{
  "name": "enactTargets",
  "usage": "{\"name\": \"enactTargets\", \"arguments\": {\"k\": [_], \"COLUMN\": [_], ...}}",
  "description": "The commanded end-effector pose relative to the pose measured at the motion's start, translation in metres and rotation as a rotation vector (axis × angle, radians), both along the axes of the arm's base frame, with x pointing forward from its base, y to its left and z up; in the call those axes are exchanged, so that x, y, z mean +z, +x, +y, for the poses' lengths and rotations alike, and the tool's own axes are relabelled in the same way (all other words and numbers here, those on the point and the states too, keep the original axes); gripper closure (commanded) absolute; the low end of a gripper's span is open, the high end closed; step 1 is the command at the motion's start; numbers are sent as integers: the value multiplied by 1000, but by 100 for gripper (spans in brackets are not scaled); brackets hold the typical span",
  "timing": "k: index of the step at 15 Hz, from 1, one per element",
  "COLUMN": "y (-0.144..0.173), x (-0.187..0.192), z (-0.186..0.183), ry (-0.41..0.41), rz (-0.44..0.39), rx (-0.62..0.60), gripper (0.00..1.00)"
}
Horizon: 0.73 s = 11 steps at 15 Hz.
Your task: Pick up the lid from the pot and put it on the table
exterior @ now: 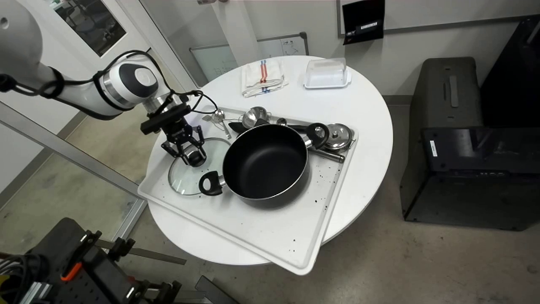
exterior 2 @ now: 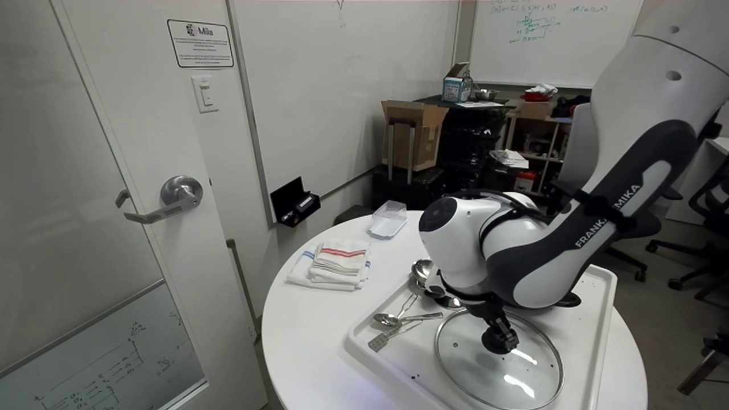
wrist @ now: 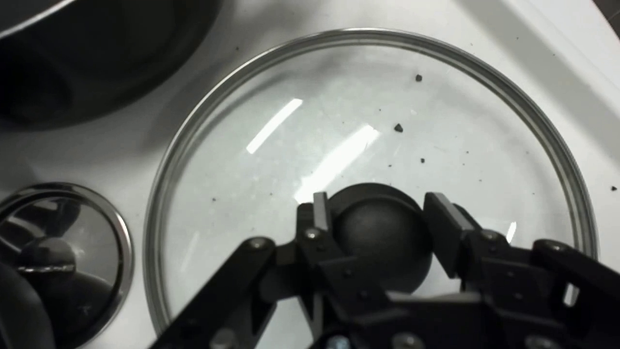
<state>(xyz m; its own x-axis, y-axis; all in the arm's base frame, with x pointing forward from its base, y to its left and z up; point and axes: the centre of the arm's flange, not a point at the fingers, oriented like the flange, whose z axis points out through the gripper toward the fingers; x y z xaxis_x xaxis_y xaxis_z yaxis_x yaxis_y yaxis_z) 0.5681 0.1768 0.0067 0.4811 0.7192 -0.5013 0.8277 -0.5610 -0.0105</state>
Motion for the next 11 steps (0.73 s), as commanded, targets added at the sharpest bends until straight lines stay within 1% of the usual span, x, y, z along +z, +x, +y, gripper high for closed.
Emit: {"name": "enactTargets", "arguments": {"k": [1, 3, 4, 11], "y": [6, 3, 2, -15], "x": [-1, 0, 3, 36], "z": [-4, -5, -5, 0], "ry": [3, -1, -1, -3], "rz": [46, 54, 55, 31], "rx": [8, 12, 14, 39], "gripper": [17, 3, 1, 0]}}
